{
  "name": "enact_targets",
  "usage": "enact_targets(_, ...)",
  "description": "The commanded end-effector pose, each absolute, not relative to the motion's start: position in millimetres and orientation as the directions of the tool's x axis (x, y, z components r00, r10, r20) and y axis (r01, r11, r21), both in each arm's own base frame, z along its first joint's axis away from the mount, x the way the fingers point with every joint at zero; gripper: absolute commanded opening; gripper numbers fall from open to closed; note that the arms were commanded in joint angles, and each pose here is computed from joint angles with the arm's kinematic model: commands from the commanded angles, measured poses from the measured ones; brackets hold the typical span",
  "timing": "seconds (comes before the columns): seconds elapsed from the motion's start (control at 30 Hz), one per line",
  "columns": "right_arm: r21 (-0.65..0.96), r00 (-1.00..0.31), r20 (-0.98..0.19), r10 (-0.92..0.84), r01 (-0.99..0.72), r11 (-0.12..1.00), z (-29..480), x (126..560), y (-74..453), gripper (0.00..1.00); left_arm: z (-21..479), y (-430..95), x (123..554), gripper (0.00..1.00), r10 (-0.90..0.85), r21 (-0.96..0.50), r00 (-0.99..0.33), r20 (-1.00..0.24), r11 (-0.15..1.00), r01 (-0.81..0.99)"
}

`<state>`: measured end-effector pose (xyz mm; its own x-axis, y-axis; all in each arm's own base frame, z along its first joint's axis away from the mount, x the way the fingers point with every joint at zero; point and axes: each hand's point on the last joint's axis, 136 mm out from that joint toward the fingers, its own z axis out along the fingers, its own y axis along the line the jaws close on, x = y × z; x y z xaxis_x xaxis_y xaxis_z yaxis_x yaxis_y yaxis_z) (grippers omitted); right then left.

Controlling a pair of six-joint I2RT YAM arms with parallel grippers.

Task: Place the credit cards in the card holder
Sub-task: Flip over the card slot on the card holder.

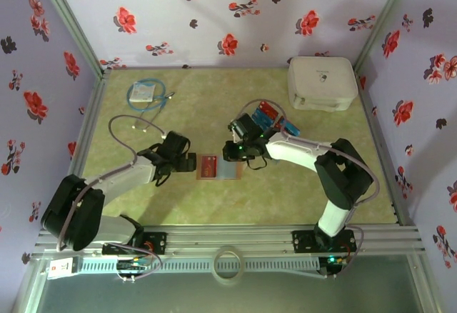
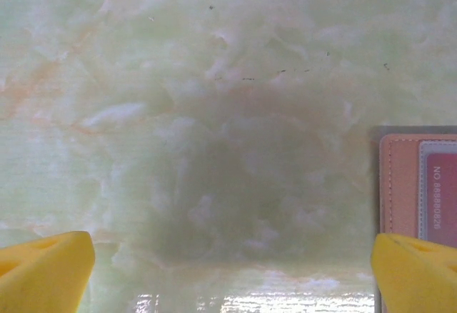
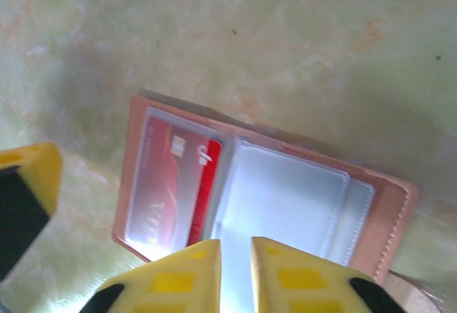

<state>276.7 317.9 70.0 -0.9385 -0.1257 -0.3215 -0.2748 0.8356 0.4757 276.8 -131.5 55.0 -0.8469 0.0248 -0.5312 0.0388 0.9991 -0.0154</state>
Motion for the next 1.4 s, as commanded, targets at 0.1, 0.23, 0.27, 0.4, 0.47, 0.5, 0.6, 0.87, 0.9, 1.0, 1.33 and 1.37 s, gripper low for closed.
enact_targets(0.1,0.475,-0.940,-0.324,-0.108,-0.260,0.841,71.1,277.1,297.7,0.13,66.5,-134.7,274.2,1.00,0.032,-0.041,-0.846,-0.533,0.997,0.063)
enact_targets(0.23,0.494,-0.942,-0.317,-0.109,-0.263,0.829,70.2,279.1,299.1,0.04,70.3,-151.0,273.3,1.00,0.024,-0.094,-0.844,-0.535,0.992,0.088)
enact_targets(0.27,0.497,-0.943,-0.313,-0.112,-0.263,0.827,68.5,279.5,300.0,0.02,71.0,-155.7,273.2,1.00,0.025,-0.102,-0.844,-0.537,0.990,0.094)
enact_targets(0.4,0.507,-0.949,-0.292,-0.114,-0.255,0.823,61.1,282.3,303.2,0.00,68.9,-175.3,271.1,1.00,0.043,-0.120,-0.844,-0.534,0.985,0.126)
enact_targets(0.47,0.509,-0.951,-0.287,-0.113,-0.252,0.823,57.8,284.6,304.9,0.00,66.4,-185.7,269.9,1.00,0.055,-0.125,-0.846,-0.531,0.982,0.143)
enact_targets(0.5,0.510,-0.953,-0.281,-0.115,-0.250,0.823,55.5,284.4,305.4,0.00,65.8,-190.0,269.8,1.00,0.060,-0.127,-0.845,-0.531,0.980,0.150)
enact_targets(0.6,0.514,-0.955,-0.273,-0.115,-0.246,0.822,51.8,286.0,308.1,0.00,62.1,-202.5,267.9,1.00,0.079,-0.131,-0.845,-0.528,0.976,0.173)
enact_targets(0.87,0.531,-0.963,-0.248,-0.108,-0.229,0.816,38.1,286.7,313.0,0.00,53.2,-220.2,263.9,1.00,0.118,-0.125,-0.848,-0.517,0.969,0.211)
enact_targets(0.9,0.535,-0.964,-0.244,-0.108,-0.226,0.814,36.5,286.6,314.1,0.00,52.0,-220.8,263.5,1.00,0.121,-0.123,-0.849,-0.515,0.969,0.213)
enact_targets(1.0,0.549,-0.967,-0.232,-0.102,-0.217,0.807,32.7,286.8,317.4,0.00,50.1,-223.7,262.9,1.00,0.126,-0.122,-0.848,-0.515,0.968,0.218)
enact_targets(1.33,0.565,-0.971,-0.219,-0.099,-0.209,0.798,28.3,284.7,321.7,0.00,49.3,-234.4,260.5,1.00,0.149,-0.124,-0.838,-0.524,0.961,0.248)
enact_targets(1.37,0.565,-0.970,-0.221,-0.098,-0.209,0.798,28.4,285.1,321.7,0.00,49.1,-235.0,260.4,1.00,0.150,-0.124,-0.838,-0.525,0.960,0.250)
